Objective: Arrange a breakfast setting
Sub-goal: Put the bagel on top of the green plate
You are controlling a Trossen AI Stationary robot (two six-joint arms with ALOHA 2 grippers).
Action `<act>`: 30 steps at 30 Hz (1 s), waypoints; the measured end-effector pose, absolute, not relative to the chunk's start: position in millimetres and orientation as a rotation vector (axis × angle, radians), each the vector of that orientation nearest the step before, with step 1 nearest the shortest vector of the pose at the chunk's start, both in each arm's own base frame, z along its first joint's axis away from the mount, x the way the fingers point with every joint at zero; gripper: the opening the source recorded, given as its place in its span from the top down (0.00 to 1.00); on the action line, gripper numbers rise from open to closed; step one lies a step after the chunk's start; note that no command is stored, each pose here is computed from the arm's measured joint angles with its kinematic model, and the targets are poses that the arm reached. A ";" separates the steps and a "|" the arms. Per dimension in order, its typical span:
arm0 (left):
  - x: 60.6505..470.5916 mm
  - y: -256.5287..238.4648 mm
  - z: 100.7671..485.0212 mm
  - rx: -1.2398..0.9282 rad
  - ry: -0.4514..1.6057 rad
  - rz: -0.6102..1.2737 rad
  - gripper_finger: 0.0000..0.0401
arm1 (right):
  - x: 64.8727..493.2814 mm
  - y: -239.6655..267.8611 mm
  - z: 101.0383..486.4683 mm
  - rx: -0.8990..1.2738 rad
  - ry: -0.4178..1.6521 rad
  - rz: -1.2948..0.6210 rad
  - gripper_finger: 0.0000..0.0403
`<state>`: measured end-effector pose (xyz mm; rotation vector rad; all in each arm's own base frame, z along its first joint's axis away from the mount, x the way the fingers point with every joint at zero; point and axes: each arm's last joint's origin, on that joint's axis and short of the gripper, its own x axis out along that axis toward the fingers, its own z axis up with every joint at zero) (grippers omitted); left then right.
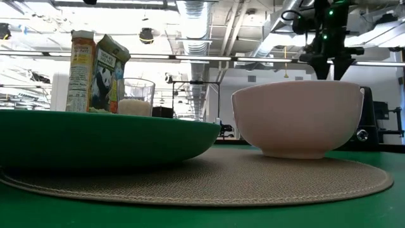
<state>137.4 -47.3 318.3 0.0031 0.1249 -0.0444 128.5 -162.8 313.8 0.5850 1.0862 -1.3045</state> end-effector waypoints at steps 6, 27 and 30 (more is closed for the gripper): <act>137.4 -47.3 317.9 0.005 0.130 -0.044 0.01 | 126.4 -161.4 315.8 0.617 1.071 -1.254 0.44; 149.1 -52.3 309.0 0.014 0.195 -0.041 0.01 | 137.8 -176.6 293.6 0.580 1.220 -1.394 0.60; 151.7 -53.4 307.2 0.019 0.206 -0.041 0.01 | 139.5 -177.8 290.3 0.567 1.246 -1.416 0.60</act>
